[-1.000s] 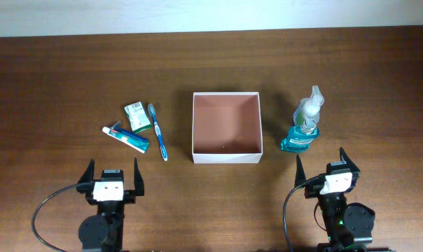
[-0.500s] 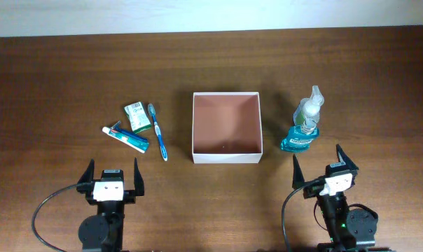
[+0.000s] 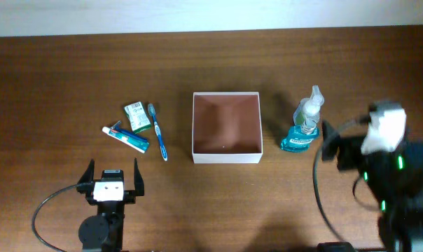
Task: Pack container
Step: 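Reach the right gripper to the Listerine bottle and grasp its neck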
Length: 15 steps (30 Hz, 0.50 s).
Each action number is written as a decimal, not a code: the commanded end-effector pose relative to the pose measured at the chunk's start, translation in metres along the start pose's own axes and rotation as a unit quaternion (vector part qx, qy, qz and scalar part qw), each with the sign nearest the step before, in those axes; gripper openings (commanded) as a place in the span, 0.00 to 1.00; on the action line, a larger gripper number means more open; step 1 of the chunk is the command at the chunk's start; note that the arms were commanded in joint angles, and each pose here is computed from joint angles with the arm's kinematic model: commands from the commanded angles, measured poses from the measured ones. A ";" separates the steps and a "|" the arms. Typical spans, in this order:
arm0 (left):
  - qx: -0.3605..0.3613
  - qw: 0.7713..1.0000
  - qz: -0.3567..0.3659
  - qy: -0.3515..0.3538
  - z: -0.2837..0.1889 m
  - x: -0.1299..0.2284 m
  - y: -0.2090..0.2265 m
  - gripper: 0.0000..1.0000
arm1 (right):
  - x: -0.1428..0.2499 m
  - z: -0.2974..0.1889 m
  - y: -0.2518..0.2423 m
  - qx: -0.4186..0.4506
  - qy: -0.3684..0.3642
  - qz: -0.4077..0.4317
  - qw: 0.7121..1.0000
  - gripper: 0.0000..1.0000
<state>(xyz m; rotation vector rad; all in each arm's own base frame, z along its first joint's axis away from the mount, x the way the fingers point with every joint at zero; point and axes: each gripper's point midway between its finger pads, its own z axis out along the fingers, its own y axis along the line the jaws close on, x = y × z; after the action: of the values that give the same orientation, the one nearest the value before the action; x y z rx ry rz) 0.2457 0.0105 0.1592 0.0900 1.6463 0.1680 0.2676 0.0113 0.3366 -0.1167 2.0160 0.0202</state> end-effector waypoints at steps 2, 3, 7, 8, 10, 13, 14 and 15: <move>-0.005 1.000 0.006 0.000 0.000 0.002 0.002 0.99 | 0.010 0.044 0.019 -0.072 0.090 0.020 0.993 0.99; -0.005 1.000 0.006 0.000 0.000 0.002 0.001 0.99 | 0.021 0.055 0.020 -0.075 0.119 0.024 0.990 0.99; -0.005 1.000 0.006 0.000 0.000 0.002 0.001 0.99 | 0.071 0.094 0.021 -0.080 0.234 0.042 0.968 0.94; -0.005 1.000 0.006 0.000 0.000 0.002 0.001 0.99 | 0.076 0.097 0.020 -0.078 0.247 0.049 0.965 0.88; -0.005 1.000 0.006 0.000 0.000 0.002 0.001 0.99 | 0.091 0.107 0.020 -0.073 0.280 0.064 0.955 0.77; -0.005 1.000 0.006 0.000 0.000 0.002 0.001 0.99 | 0.103 0.113 0.008 -0.033 0.302 0.077 0.949 0.69; -0.005 1.000 0.006 0.000 0.000 0.002 0.001 0.99 | 0.105 0.113 0.004 -0.019 0.307 0.080 0.948 0.69; -0.005 1.000 0.006 0.000 0.000 0.002 0.001 0.99 | 0.107 0.112 0.001 -0.010 0.310 0.079 0.948 0.69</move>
<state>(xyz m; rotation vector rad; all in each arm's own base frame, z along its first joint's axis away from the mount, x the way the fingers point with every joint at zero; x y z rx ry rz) 0.2457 0.0105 0.1591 0.0901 1.6467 0.1680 0.3221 0.0273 0.1898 -0.0699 2.6473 0.2082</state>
